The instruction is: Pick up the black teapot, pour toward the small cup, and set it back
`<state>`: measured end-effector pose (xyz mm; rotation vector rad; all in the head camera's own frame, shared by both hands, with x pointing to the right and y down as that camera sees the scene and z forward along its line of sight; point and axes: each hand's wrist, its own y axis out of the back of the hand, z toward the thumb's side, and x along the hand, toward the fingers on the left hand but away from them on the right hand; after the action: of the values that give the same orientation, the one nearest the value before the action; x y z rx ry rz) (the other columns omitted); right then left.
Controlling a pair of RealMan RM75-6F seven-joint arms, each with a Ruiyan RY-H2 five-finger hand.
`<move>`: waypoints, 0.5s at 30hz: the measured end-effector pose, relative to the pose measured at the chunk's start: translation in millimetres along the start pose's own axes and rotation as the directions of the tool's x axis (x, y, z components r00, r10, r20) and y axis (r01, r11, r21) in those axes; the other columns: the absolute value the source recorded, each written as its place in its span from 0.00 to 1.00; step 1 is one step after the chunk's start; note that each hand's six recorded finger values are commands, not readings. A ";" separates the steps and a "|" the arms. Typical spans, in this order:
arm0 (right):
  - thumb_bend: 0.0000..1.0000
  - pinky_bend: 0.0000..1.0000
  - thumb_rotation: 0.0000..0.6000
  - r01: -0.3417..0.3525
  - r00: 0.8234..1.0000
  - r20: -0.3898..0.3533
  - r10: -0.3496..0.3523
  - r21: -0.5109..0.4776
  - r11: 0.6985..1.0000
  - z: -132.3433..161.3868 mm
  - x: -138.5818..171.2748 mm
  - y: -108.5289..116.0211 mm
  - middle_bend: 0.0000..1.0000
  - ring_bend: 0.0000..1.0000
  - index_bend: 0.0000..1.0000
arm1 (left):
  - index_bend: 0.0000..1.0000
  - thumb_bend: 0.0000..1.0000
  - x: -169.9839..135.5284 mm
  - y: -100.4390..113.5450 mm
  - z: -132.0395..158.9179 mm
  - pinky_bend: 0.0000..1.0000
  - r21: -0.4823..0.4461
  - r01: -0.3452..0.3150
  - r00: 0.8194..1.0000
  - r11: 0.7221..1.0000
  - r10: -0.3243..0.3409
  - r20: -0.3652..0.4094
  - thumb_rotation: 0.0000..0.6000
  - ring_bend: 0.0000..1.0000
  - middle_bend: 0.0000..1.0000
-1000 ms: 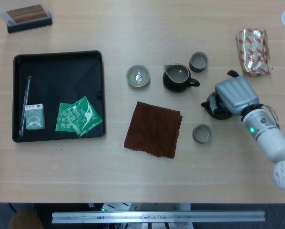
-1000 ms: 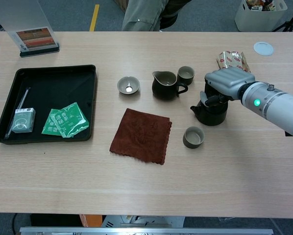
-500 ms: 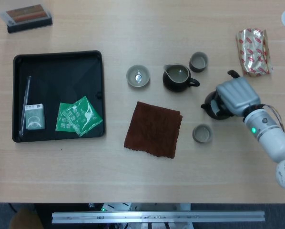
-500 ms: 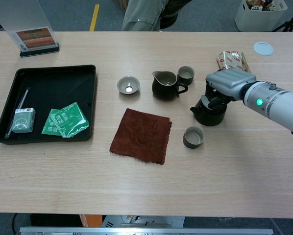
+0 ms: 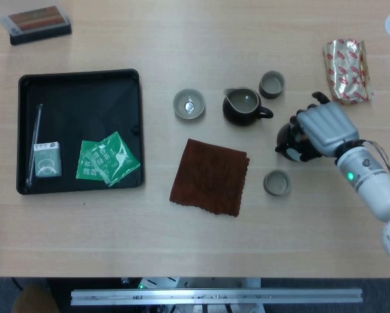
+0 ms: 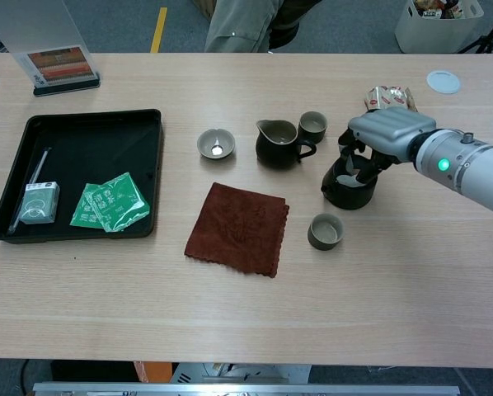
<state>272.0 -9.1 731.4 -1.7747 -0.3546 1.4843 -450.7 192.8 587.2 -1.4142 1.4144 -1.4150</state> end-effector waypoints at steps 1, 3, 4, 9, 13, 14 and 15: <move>0.27 0.08 0.66 0.004 1.000 -0.001 -0.004 0.002 1.000 0.1 0.5 1.0 0.38 0.26 0.44 | 0.02 0.22 0.2 0.3 0.0 0.00 0.000 -0.001 1.000 1.000 0.001 0.000 1.00 0.00 0.00; 0.27 0.08 0.66 0.016 1.000 -0.003 -0.016 0.008 1.000 0.6 1.8 3.3 0.35 0.23 0.41 | 0.02 0.22 0.4 0.7 0.1 0.00 0.000 -0.002 1.000 1.000 0.002 0.001 1.00 0.00 0.00; 0.27 0.07 0.66 0.021 1.000 -0.005 -0.021 0.012 1.000 0.8 2.6 4.3 0.33 0.21 0.39 | 0.02 0.22 0.7 0.9 0.1 0.00 0.001 -0.002 1.000 1.000 0.002 0.002 1.00 0.00 0.00; 0.27 0.03 0.66 0.076 0.997 -0.008 -0.075 0.049 0.996 1.1 7.0 12.6 0.23 0.11 0.31 | 0.02 0.22 1.7 1.1 0.8 0.00 0.002 -0.002 1.000 1.000 0.002 0.006 1.00 0.00 0.00; 0.28 0.03 0.66 0.137 0.991 -0.005 -0.137 0.079 0.987 0.3 11.3 20.9 0.21 0.09 0.30 | 0.02 0.22 2.8 1.4 1.4 0.00 0.002 -0.003 1.000 1.000 0.003 0.010 1.00 0.00 0.00; 0.28 0.03 0.66 0.155 0.988 -0.004 -0.155 0.088 0.984 -0.4 12.9 23.2 0.20 0.09 0.29 | 0.02 0.22 3.2 1.4 1.5 0.00 0.003 -0.003 1.000 1.000 0.003 0.011 1.00 0.00 0.00; 0.28 0.02 0.66 0.168 0.986 -0.002 -0.169 0.094 0.981 -1.2 14.2 24.8 0.20 0.09 0.29 | 0.02 0.22 3.6 1.3 1.7 0.00 0.003 -0.002 1.000 1.000 0.002 0.012 1.00 0.00 0.00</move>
<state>270.5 -16.6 703.8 -1.6255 -0.4209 1.3646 -450.1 188.8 586.4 -1.4167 1.4054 -1.4044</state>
